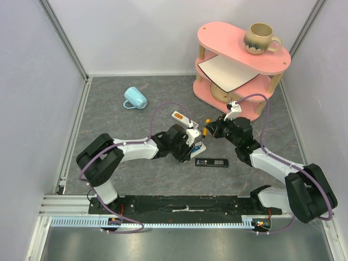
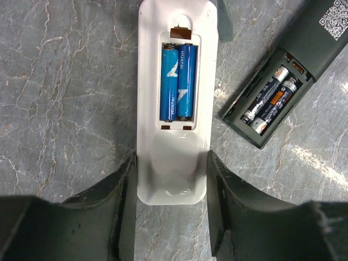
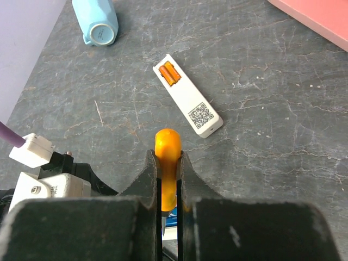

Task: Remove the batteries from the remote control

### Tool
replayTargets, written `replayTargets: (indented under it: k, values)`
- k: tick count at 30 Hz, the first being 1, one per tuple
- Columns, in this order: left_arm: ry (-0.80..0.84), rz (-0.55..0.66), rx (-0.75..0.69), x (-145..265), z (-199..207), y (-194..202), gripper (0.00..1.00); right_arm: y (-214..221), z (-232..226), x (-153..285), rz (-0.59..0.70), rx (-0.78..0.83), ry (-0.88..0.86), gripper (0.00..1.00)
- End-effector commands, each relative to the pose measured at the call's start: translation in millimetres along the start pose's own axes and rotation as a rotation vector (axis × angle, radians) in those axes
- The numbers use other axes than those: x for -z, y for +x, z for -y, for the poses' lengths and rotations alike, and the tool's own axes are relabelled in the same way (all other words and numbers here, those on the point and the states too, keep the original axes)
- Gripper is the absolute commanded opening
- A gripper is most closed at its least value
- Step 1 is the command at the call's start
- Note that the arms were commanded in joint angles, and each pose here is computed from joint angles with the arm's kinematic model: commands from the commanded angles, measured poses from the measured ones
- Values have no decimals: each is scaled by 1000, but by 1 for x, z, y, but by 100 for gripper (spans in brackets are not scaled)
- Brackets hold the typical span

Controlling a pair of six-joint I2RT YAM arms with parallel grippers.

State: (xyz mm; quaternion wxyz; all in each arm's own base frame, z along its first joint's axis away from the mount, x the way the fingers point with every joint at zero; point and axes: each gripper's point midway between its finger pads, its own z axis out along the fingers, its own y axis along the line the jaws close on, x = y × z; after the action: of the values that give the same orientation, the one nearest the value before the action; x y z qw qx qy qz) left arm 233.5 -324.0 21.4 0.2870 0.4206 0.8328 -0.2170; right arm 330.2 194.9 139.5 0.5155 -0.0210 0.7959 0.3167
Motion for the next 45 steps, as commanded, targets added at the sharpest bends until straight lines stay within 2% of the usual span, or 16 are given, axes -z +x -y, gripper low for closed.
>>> replayTargets:
  k: [1,6,8,9,10,14,16,21,33,35,36,39,45]
  values:
    - [42,53,-13,-4,8,-27,27,-26,-6,-5,75,41,-4,0]
    - [90,106,-67,-7,19,-52,27,-27,-5,-2,81,40,6,0]
    - [108,101,-80,-9,25,-51,33,-26,-3,-1,79,40,14,0]
    - [110,92,-90,-10,29,-49,37,-27,-5,-1,82,40,11,0]
    - [97,87,-94,-12,27,-48,49,-26,-4,-1,81,38,15,0]
    - [50,87,-95,-11,20,-47,64,-24,-2,0,78,32,18,0]
    - [21,76,-91,-11,15,-41,68,-24,-2,1,77,34,20,0]
    - [-2,32,-87,-9,11,-25,69,-28,-1,4,85,47,34,0]
    - [-79,-60,-89,-23,-6,-7,65,-26,2,1,88,56,38,0]
    - [-81,-62,-84,-22,-6,-6,59,-23,4,-1,88,54,43,0]
    - [-75,-60,-82,-22,-5,-6,48,-25,3,-2,99,53,39,0]
    - [-80,-70,-66,-19,-5,-1,31,-25,7,-2,125,38,49,0]
    - [-178,-62,-7,-13,-19,5,21,-29,9,-6,157,35,71,0]
